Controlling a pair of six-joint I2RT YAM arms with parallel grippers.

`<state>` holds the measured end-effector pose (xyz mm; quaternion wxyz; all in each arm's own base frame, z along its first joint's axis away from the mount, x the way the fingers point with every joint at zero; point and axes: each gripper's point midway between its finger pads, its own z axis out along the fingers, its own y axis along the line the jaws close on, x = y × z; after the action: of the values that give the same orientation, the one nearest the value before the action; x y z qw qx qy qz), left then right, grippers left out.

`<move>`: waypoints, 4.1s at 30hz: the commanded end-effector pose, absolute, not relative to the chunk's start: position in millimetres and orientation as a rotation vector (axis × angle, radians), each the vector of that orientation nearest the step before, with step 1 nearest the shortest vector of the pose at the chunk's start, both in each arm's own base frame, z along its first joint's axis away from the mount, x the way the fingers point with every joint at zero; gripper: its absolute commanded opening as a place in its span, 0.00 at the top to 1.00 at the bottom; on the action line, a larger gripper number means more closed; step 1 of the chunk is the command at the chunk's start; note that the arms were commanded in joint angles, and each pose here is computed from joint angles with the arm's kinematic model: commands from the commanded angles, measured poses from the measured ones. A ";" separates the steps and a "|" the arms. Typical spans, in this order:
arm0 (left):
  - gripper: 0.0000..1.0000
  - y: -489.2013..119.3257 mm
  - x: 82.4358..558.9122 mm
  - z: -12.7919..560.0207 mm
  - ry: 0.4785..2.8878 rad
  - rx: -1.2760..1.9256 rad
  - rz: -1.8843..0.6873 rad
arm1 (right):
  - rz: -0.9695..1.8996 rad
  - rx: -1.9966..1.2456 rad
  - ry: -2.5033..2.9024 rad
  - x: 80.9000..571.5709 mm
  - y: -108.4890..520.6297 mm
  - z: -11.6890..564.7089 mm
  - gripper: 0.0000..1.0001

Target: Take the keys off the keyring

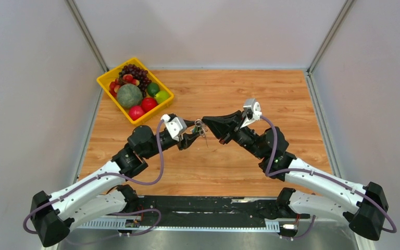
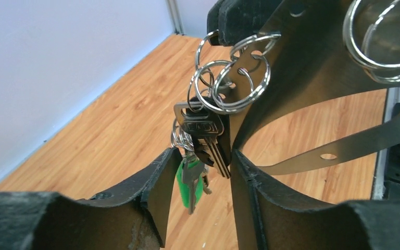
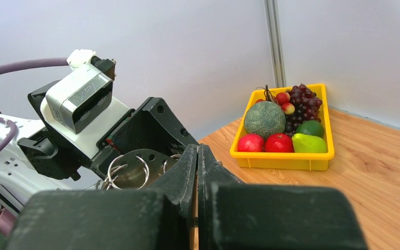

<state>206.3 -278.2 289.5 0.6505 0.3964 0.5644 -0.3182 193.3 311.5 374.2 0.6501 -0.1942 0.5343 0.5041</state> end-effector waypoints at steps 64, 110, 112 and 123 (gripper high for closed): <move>1.00 -237.7 178.6 282.3 1.947 1.062 -0.618 | 0.973 -0.776 1.169 151.4 277.8 274.1 0.00; 0.46 -280.8 129.7 267.8 1.438 0.993 -1.144 | 0.866 -1.044 1.526 163.6 300.6 304.7 1.00; 0.38 -282.1 130.8 273.8 1.384 0.977 -1.149 | 0.850 -1.055 1.513 164.6 299.7 305.9 1.00; 0.31 -278.6 153.8 280.2 1.325 0.934 -1.008 | 0.782 -1.137 1.391 166.1 299.7 321.2 1.00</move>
<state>144.7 -278.6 253.8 0.5231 0.4031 0.6060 -0.4436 161.6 298.7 282.8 0.5072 -0.4666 0.6389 0.3416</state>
